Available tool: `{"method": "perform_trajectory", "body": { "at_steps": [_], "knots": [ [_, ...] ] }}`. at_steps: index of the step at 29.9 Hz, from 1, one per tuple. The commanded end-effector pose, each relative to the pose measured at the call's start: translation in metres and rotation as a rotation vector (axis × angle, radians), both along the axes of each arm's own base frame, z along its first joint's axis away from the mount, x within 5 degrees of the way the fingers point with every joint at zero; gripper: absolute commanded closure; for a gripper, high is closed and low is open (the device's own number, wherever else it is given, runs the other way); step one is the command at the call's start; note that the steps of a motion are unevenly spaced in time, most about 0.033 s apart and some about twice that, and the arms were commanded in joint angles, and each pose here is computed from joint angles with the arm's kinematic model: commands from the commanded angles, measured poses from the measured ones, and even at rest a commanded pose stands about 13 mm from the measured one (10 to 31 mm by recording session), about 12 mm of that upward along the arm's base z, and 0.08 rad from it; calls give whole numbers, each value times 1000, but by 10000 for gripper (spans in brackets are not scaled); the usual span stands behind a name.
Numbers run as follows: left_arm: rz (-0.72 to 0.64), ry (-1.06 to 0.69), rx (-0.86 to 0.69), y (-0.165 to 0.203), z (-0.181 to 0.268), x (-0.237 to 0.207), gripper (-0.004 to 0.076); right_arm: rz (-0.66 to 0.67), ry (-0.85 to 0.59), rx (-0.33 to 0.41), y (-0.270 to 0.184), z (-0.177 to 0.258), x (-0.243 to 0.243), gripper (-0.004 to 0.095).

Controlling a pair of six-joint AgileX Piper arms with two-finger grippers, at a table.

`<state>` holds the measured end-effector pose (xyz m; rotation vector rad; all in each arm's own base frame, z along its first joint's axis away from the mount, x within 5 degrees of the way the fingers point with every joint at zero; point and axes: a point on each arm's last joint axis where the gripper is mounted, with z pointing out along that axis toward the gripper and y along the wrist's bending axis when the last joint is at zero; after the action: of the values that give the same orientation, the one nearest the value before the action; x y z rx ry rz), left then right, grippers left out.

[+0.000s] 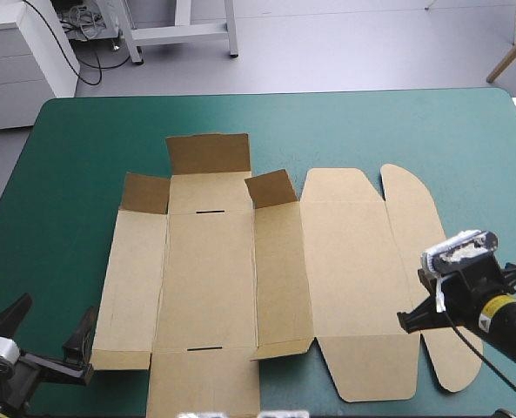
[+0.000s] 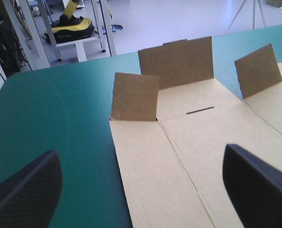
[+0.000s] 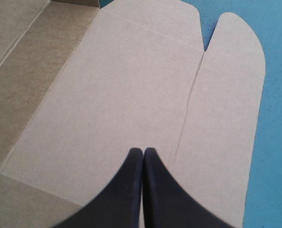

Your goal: Fold the box

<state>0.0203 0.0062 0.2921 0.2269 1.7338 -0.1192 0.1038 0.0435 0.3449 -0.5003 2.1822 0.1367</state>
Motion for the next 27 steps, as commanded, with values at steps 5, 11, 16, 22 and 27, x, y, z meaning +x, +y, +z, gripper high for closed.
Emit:
{"method": "perform_trajectory", "body": {
  "at_steps": [5,11,16,22,27],
  "knots": [
    [6,-78,23,-4,36,13,73,16,-115,133,-10,-5,-30,927],
    [30,53,59,-9,69,34,73,31,-175,168,-19,-12,-50,927],
    [73,248,120,-16,91,63,73,38,-239,192,-25,-13,-61,927],
    [148,481,245,-22,98,99,75,41,-218,196,-26,-27,-64,927],
    [180,588,319,-29,94,126,109,55,-235,211,-24,-27,-65,927]
  ]
}}
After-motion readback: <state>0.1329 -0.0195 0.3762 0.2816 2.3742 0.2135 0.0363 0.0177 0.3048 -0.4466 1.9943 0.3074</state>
